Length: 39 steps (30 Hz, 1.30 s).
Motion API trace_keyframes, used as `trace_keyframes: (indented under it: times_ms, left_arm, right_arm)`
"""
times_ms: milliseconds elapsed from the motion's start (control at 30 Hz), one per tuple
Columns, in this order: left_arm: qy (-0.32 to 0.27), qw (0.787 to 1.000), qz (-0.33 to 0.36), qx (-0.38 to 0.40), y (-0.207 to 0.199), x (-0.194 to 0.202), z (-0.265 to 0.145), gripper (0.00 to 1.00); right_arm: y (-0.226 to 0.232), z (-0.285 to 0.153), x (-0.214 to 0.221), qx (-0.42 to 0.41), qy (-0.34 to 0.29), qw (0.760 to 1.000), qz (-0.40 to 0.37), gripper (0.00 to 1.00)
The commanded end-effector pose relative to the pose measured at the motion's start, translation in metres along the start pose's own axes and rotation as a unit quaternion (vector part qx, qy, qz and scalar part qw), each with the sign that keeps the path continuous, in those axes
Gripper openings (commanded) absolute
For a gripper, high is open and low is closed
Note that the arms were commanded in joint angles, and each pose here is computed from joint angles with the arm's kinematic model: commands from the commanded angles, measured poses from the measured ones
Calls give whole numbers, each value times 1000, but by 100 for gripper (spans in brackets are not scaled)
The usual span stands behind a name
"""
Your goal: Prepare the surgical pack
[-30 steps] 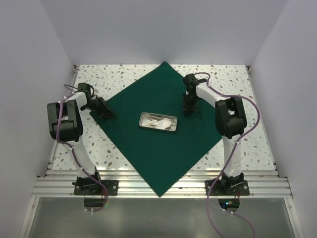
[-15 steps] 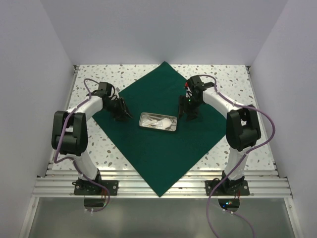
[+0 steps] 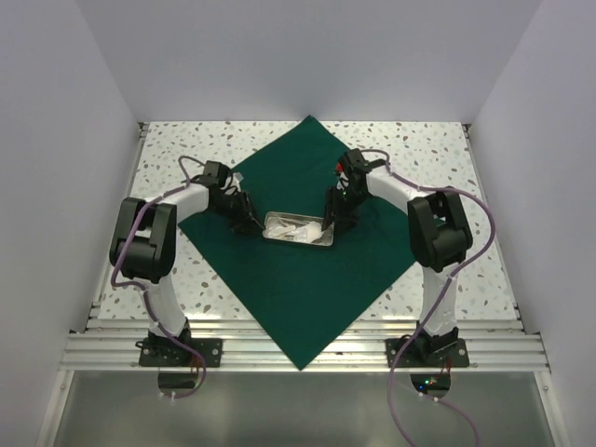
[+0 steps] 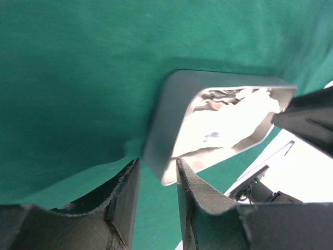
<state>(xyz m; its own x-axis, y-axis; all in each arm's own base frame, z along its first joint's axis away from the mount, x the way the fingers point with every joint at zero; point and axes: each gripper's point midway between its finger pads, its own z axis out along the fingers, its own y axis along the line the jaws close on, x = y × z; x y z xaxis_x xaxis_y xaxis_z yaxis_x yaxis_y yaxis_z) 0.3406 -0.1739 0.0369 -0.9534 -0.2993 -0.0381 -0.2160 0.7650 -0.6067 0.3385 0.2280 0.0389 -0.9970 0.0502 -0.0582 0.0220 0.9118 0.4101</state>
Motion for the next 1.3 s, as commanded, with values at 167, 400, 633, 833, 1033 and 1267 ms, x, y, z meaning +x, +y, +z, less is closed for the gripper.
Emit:
trace_keyframes:
  times_ms: [167, 400, 633, 833, 1033, 1267]
  left_arm:
    - [17, 999, 9, 29, -18, 17, 13, 37]
    - [18, 999, 10, 34, -21, 14, 16, 37]
    - [16, 999, 16, 42, -33, 5, 18, 37]
    - [22, 999, 16, 39, -32, 6, 23, 37]
    - [25, 999, 17, 40, -36, 6, 26, 37]
    - [26, 999, 21, 36, -37, 3, 26, 38]
  right_arm:
    - [20, -8, -29, -16, -19, 1000, -13, 45]
    - [16, -10, -36, -1, -23, 1000, -12, 44]
    - [7, -7, -28, 1, -14, 1000, -1, 44]
    - [2, -9, -31, 0, -18, 1000, 7, 44]
    - [-2, -8, -34, -1, -17, 1000, 9, 44]
    - [-4, -10, -34, -3, -17, 1000, 8, 46]
